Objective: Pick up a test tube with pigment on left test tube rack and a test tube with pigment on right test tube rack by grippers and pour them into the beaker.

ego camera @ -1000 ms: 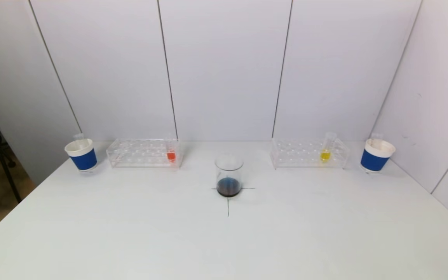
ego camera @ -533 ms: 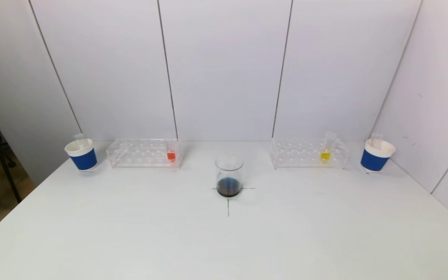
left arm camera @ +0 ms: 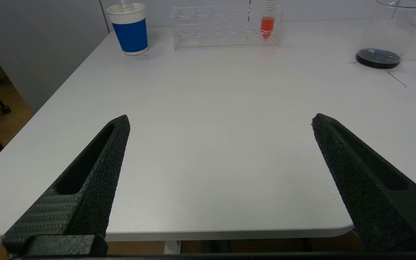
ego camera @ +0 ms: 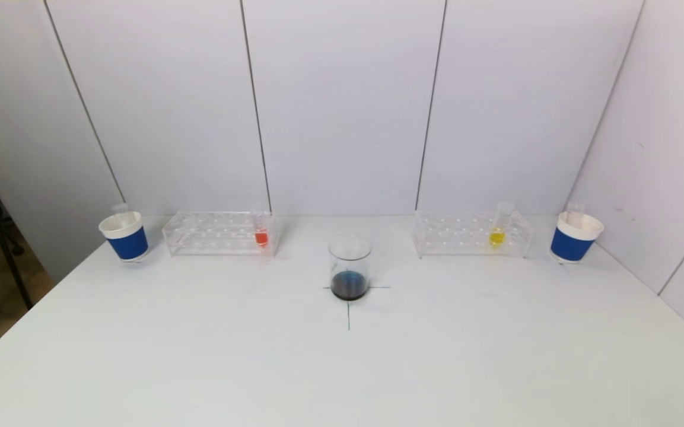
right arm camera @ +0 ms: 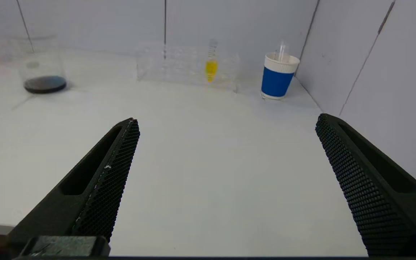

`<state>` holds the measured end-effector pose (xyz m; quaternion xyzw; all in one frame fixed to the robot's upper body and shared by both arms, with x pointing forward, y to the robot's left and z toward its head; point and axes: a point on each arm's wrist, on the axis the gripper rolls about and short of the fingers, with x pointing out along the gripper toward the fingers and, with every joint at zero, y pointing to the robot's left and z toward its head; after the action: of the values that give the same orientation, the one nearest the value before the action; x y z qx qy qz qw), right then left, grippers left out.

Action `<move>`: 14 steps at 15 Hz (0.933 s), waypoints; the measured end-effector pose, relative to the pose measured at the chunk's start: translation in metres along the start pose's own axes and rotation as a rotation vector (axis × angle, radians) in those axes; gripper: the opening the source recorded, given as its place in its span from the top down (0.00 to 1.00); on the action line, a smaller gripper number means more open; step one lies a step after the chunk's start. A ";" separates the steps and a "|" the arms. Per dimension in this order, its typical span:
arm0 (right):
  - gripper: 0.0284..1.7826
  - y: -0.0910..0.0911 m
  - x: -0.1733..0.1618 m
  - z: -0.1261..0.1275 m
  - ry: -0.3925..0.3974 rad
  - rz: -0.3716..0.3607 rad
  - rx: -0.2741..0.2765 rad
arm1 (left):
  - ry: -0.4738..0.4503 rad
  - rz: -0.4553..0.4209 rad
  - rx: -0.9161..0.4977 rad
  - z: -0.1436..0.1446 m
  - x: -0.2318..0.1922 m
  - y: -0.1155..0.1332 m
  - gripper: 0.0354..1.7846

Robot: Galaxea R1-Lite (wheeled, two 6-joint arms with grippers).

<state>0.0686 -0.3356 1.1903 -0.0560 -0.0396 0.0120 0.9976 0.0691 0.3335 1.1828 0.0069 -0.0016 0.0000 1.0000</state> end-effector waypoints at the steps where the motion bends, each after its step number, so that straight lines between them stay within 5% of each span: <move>1: 0.00 0.000 0.000 -0.003 0.031 0.004 -0.032 | 0.000 0.000 0.000 0.000 0.000 0.000 0.01; 14: 0.00 0.001 0.000 -0.007 0.069 0.001 0.026 | 0.000 0.000 0.000 0.000 0.000 0.000 0.01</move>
<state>0.0690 -0.3358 1.1832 -0.0432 -0.0049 0.0109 0.9990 0.0691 0.3335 1.1828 0.0067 -0.0016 0.0000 1.0000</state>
